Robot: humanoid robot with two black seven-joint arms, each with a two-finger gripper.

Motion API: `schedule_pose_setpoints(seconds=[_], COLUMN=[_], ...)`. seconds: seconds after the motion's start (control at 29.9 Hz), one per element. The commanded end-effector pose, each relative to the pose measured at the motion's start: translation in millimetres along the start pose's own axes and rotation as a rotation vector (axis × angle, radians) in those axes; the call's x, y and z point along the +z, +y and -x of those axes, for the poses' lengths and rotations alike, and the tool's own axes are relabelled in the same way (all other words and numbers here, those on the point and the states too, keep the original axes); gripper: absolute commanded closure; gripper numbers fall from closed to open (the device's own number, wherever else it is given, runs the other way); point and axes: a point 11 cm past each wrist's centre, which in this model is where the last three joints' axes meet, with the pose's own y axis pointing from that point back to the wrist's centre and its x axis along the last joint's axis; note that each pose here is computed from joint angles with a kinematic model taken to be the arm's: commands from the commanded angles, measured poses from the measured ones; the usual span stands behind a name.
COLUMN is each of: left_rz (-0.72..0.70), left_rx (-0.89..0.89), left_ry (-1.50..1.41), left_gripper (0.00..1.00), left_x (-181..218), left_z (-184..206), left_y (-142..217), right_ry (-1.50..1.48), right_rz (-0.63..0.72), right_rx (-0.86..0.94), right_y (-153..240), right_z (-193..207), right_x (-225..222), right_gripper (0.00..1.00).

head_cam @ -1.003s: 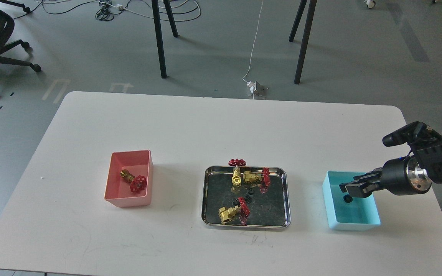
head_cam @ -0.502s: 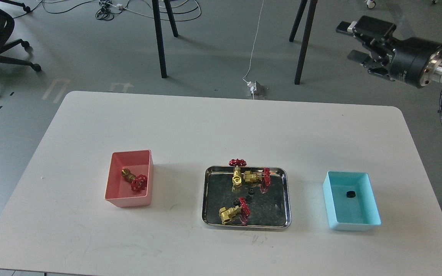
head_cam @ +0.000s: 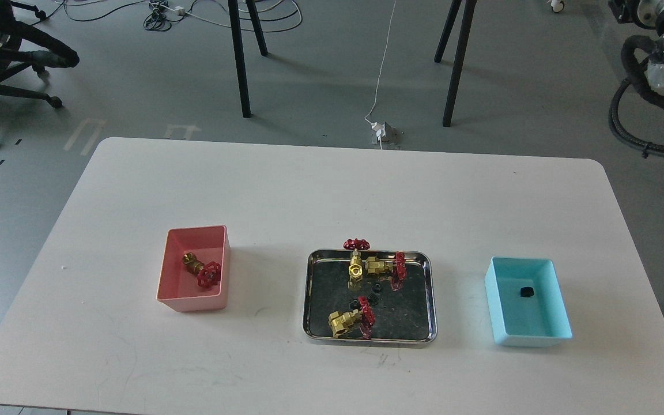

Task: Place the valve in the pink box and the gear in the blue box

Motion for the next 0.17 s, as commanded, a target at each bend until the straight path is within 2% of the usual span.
schedule_pose_setpoints(seconds=[0.0, 0.13], left_rz=[-0.006, -0.006], left_rx=[-0.073, -0.073], left_ry=[-0.001, -0.002], left_gripper=[0.00, 0.00], left_x=[-1, -1], left_z=[23, 24], left_y=[-4, -4], right_ry=[0.004, 0.002], right_rz=[-0.007, -0.015], right_rx=[-0.020, -0.058], right_y=[1, 6], right_z=[9, 20], right_x=[0, 0], right_gripper=[0.01, 0.01])
